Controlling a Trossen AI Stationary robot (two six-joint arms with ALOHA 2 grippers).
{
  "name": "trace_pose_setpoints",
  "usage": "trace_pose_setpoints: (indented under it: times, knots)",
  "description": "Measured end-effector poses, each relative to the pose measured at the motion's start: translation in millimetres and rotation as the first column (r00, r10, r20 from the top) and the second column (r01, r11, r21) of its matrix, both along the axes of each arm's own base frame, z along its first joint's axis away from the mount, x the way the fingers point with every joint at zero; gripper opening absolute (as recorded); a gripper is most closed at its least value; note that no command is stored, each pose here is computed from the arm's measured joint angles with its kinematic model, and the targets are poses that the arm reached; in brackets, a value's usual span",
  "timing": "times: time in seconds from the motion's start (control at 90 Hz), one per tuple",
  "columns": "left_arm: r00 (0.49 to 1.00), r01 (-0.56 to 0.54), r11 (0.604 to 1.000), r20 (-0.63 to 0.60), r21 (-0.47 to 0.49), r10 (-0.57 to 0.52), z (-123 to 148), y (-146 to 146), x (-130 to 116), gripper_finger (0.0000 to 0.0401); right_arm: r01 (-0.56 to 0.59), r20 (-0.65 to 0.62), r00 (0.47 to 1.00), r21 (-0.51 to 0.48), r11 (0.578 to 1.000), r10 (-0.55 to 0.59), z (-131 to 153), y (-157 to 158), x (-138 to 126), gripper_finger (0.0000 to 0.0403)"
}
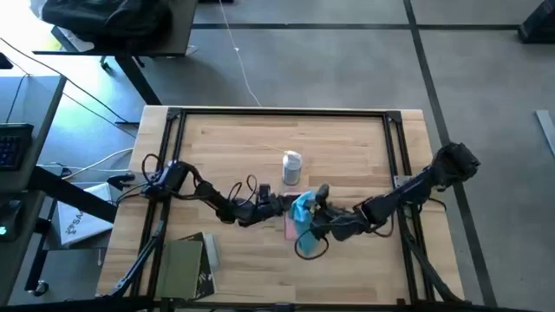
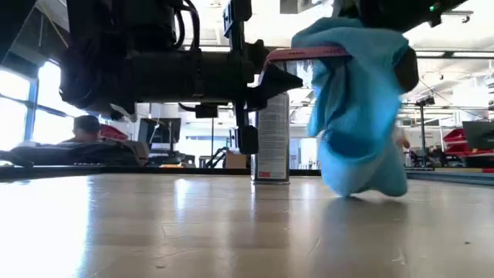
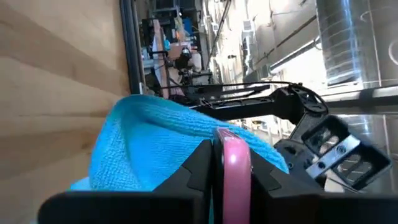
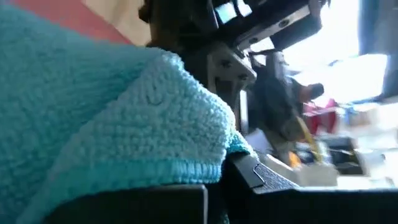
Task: Apply microfiber cloth
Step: Wipe the pink cellphone with a blue microfiber cloth
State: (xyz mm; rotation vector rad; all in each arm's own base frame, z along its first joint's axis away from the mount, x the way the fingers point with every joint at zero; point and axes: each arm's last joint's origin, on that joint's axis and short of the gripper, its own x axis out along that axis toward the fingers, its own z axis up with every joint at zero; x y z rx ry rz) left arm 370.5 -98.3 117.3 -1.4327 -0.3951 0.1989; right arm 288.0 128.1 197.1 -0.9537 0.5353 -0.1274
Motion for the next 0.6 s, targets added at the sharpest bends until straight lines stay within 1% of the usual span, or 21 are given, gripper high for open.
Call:
trace_pose_setpoints:
  times: [0.144,0.233,0.3,0.378,0.433,0.522,0.6]
  knots:
    - [1.0,-0.025,1.0,-0.008,0.015,0.025,0.0,-3.4,-1.7,0.0026,-0.086,0.021,0.996,0.121,0.989,0.084,2.0,-3.1,5.9,0.0]
    - [0.999,-0.032,0.999,-0.005,0.013,0.032,0.4,-2.4,-1.6,0.0026,-0.15,0.036,0.989,0.21,0.966,0.146,3.0,-2.6,8.2,0.0]
    - [0.999,-0.034,0.999,-0.003,0.014,0.034,0.6,-1.8,-1.5,0.0026,-0.172,0.044,0.985,0.268,0.948,0.166,3.2,-3.5,9.5,0.0]
    - [0.999,-0.041,0.999,-0.001,0.026,0.041,1.4,-1.6,-1.7,0.0026,-0.135,0.039,0.991,0.298,0.945,0.13,1.9,-7.4,10.3,0.0]
    - [0.999,-0.053,0.997,-0.004,0.05,0.054,2.2,-1.3,-1.9,0.0026,-0.076,0.036,0.997,0.304,0.95,0.068,1.0,-12.1,10.9,0.0]
    - [0.997,-0.074,0.994,-0.003,0.078,0.075,3.2,-0.1,-2.2,0.0026,0.029,0.029,0.999,0.294,0.955,-0.039,-0.7,-19.2,10.7,0.0]
    - [0.997,-0.075,0.993,-0.007,0.088,0.076,3.1,-1.1,-2.6,0.0026,0.081,0.02,0.996,0.285,0.955,-0.091,-1.0,-23.0,9.8,0.0]
